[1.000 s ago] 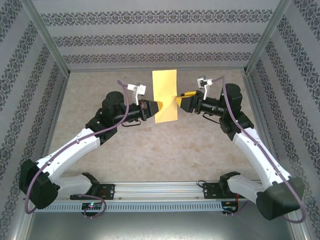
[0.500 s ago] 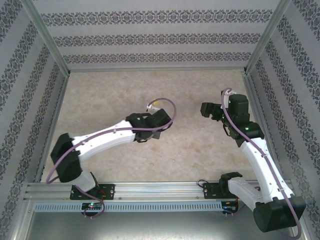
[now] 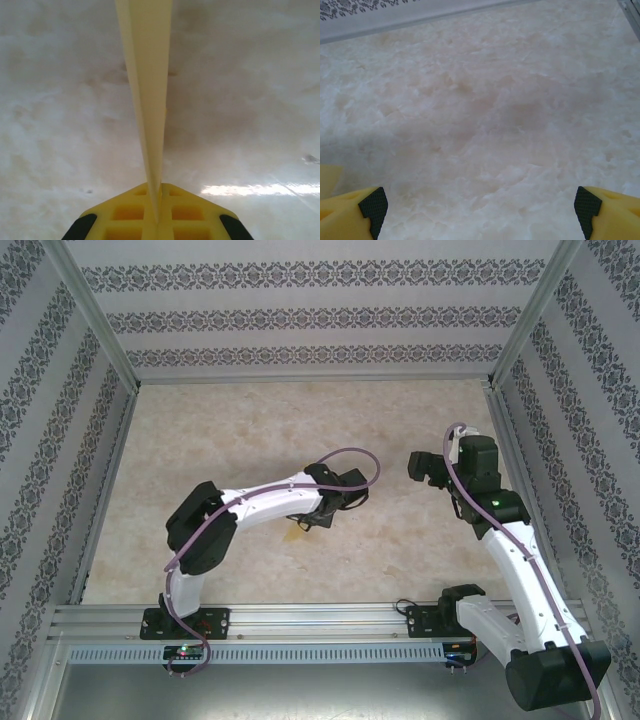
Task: Fold a paper plane with a square sheet of paper (fold left side to right side)
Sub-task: Turn over the paper at the center of the table.
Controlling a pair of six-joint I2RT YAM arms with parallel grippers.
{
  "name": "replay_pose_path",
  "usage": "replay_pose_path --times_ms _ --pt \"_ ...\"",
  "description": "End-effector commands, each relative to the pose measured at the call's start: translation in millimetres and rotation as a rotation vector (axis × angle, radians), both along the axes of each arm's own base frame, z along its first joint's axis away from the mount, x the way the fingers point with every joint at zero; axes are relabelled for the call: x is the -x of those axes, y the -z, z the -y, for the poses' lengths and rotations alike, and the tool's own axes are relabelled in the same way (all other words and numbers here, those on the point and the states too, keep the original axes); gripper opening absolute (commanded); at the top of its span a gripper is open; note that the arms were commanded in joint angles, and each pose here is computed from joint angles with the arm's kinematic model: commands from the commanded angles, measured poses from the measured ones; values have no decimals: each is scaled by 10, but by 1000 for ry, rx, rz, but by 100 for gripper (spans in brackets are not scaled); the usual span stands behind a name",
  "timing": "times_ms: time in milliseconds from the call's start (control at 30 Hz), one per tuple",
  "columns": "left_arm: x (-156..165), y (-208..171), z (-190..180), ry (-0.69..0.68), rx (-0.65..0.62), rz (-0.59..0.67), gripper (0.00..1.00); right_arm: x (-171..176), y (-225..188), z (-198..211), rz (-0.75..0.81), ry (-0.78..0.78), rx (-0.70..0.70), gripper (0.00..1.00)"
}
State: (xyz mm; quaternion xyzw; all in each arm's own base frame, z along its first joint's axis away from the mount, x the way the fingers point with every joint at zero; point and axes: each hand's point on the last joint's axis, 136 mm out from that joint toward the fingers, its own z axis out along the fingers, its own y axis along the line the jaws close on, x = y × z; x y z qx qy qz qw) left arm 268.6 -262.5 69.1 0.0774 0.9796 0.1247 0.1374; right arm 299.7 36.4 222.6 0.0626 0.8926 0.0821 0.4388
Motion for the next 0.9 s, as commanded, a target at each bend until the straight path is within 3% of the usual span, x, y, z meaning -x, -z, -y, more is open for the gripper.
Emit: replay_pose_path --times_ms 0,233,400,600,733,867 --pt "13 146 321 35 147 -118 4 35 68 35 -17 9 3 98" --pt "-106 272 538 46 248 -173 17 38 149 -27 -45 -21 -15 98" --pt "-231 340 720 29 400 -212 26 33 257 -115 -90 -58 -44 98" --pt "-337 166 1021 62 615 -215 45 15 388 -242 -145 -111 -87 97" --pt "-442 -138 1081 69 792 -169 52 -19 467 -455 -174 -180 -193 84" --pt "-589 -461 761 29 859 -60 54 -74 620 -833 -232 -277 -367 67"
